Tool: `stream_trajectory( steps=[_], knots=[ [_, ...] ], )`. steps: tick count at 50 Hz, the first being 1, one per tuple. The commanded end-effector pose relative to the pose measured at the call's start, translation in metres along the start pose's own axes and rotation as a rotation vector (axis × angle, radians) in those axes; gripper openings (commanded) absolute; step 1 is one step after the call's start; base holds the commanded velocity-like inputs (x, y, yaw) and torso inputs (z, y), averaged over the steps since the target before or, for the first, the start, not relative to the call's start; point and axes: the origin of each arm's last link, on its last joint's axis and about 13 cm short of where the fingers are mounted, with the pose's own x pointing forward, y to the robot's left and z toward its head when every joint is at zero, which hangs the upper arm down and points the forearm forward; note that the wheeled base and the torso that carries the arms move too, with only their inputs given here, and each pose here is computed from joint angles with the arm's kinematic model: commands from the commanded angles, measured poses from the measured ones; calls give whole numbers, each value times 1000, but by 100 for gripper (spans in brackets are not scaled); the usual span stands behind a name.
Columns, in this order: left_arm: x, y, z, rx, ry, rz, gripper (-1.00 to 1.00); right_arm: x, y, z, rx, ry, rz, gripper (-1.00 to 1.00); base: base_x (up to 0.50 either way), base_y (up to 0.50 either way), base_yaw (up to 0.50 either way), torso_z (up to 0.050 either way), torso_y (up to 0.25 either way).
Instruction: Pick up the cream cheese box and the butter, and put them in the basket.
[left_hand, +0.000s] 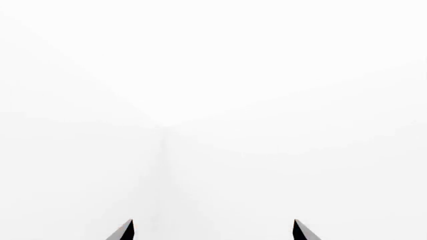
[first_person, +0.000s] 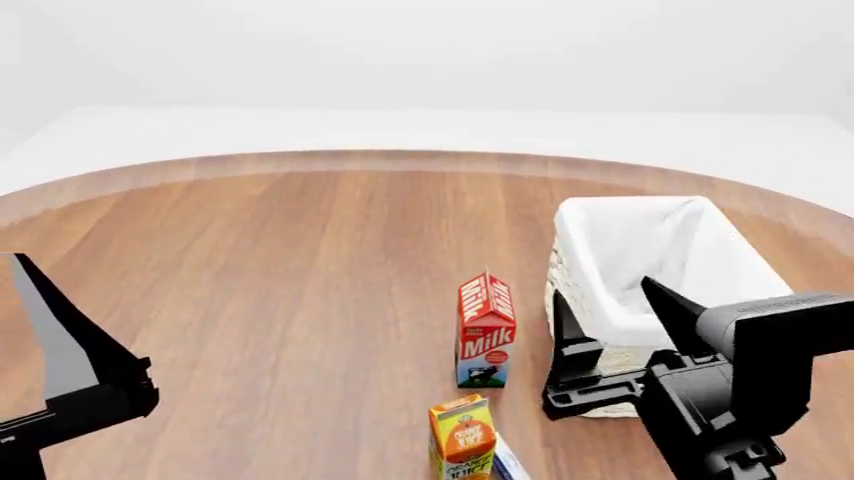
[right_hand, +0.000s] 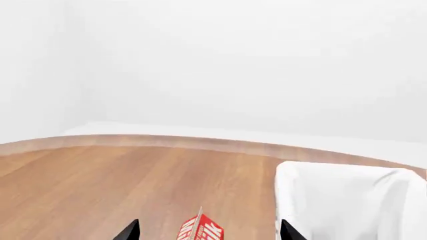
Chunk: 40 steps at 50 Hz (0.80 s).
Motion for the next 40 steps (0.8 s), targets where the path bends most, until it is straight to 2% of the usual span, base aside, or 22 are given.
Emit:
stream_trajectory(
  steps=[1, 8, 17, 40],
  knots=[
    [0, 2, -1, 15, 3, 7, 100, 0, -4, 3, 38, 160, 80, 100, 0, 0, 0, 0, 0],
    [0, 2, -2, 14, 5, 6, 100, 3, -4, -4, 79, 230, 93, 100, 0, 0, 0, 0, 0],
    [-1, 1, -3, 13, 9, 2, 100, 13, -12, -15, 137, 278, 37, 100, 0, 0, 0, 0, 0],
    [-1, 1, -4, 15, 13, -1, 100, 20, -7, -41, 178, 392, 44, 100, 0, 0, 0, 0, 0]
  ],
)
